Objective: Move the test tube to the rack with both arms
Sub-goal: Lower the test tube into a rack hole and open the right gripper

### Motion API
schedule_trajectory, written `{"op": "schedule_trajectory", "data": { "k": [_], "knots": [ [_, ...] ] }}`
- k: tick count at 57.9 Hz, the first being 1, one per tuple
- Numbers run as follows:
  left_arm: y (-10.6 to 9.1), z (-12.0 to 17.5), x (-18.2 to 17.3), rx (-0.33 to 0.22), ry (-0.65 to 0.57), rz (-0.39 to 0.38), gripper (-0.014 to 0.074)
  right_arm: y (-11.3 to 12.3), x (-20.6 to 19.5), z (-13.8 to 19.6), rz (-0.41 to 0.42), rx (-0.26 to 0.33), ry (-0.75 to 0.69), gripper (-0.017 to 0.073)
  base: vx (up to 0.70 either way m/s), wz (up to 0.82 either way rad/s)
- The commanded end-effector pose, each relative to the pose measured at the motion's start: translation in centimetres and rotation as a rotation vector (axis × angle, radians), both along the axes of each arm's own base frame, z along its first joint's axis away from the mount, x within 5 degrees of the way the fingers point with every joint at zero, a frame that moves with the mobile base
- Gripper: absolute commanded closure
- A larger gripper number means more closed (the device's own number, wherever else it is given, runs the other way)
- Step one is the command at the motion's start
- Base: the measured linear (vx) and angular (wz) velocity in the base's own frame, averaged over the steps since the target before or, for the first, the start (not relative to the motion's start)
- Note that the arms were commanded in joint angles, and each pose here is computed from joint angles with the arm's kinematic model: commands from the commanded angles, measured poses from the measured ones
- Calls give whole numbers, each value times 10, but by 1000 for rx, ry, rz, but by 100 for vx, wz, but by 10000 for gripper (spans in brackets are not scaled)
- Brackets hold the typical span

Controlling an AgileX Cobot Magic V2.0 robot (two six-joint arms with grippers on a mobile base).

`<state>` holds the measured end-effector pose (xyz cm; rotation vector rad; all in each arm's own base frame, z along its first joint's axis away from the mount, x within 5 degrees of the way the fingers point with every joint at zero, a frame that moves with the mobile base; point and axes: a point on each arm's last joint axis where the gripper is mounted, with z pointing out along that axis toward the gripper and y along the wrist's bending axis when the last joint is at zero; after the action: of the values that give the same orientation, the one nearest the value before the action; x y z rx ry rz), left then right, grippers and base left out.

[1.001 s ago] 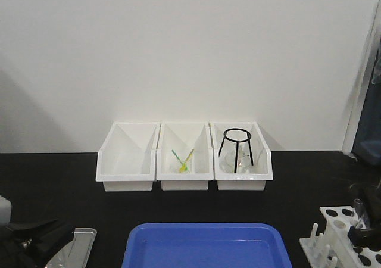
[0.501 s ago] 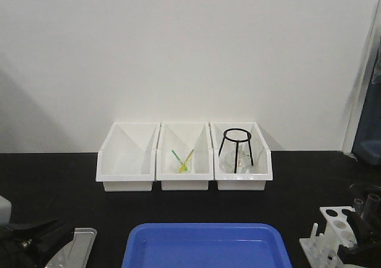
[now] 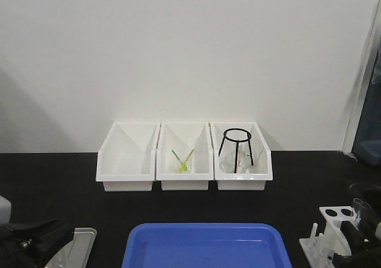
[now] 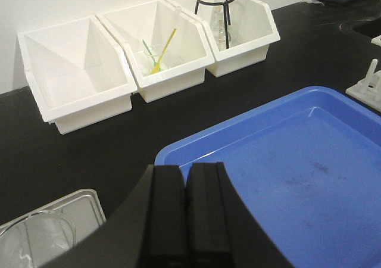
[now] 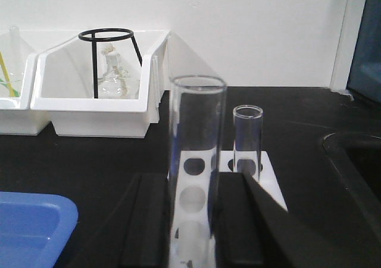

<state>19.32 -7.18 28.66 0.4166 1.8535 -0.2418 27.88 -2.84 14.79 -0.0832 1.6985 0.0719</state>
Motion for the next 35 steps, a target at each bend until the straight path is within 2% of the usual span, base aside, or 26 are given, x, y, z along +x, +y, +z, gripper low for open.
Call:
{"op": "schedule_trajectory", "data": {
  "k": [1, 13, 30, 35],
  "knots": [
    [-1, 14, -1, -37, -42, -10, 600, 0, 4, 22, 15, -7, -156, 552, 0, 0],
    [-1, 14, -1, -37, -42, -10, 600, 0, 4, 22, 13, -9, -153, 445, 0, 0],
    [-1, 14, -1, -37, -42, -10, 600, -1, 3, 25, 6, -20, -162, 114, 0, 0],
    [-1, 14, -1, -37, -42, -10, 600, 0, 2, 31, 7, -20, -182, 45, 0, 0]
  ]
}}
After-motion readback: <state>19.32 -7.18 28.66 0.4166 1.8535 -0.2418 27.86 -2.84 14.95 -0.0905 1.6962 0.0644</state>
